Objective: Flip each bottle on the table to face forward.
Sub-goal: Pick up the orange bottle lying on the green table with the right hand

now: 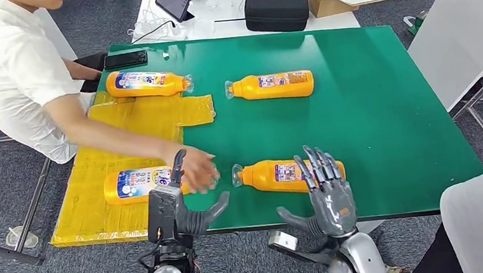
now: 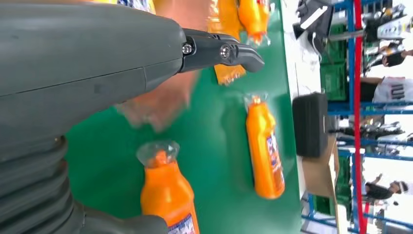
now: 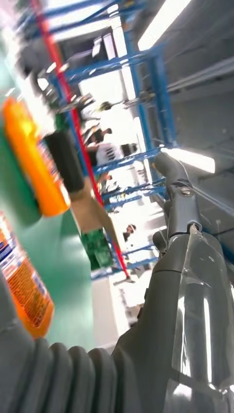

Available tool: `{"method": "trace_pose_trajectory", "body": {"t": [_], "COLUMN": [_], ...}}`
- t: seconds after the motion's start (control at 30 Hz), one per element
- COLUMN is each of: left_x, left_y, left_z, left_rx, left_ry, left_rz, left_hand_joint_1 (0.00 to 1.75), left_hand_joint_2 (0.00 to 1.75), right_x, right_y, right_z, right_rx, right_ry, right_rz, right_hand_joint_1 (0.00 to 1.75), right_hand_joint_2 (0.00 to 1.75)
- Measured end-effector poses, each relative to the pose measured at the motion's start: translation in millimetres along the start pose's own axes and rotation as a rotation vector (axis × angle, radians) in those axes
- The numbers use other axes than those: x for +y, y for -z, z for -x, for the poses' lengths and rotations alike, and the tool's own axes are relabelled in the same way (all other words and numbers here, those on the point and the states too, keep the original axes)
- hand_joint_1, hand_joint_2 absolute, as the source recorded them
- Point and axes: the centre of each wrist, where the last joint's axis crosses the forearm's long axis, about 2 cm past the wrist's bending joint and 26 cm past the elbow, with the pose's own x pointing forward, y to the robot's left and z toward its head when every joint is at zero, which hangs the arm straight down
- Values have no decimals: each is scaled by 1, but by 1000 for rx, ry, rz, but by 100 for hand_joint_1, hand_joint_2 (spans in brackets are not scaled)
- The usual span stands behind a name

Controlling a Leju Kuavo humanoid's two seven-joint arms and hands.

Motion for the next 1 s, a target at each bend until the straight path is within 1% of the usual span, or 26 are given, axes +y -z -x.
{"method": "trace_pose_trajectory", "body": {"t": [0.07,0.2,0.33,0.43,0.5,0.6,0.8,1.0], "left_x": [-2,-3,-3,-3,-3,-2,-1,-2], "left_y": [2,4,4,5,7,8,8,8], "left_z": [0,1,2,2,1,0,0,0], "left_rx": [2,7,17,-3,-24,-39,-39,-38], "left_ry": [-2,-1,-9,20,45,65,68,75], "left_rz": [8,16,24,5,-15,-30,-31,-26], "left_hand_joint_1": [0,0,0,0,0,0,0,0], "left_hand_joint_2": [175,175,175,175,175,175,175,175], "right_x": [4,10,17,26,30,33,35,38], "right_y": [3,6,6,9,11,12,8,10], "right_z": [2,5,8,12,15,21,27,35], "right_rx": [21,38,91,150,163,151,135,175], "right_ry": [-15,-18,2,59,70,44,6,-1], "right_rz": [-22,-41,-61,-75,-92,-122,-165,-183], "right_hand_joint_1": [0,0,0,0,0,0,0,0], "right_hand_joint_2": [175,0,175,175,175,175,175,175]}}
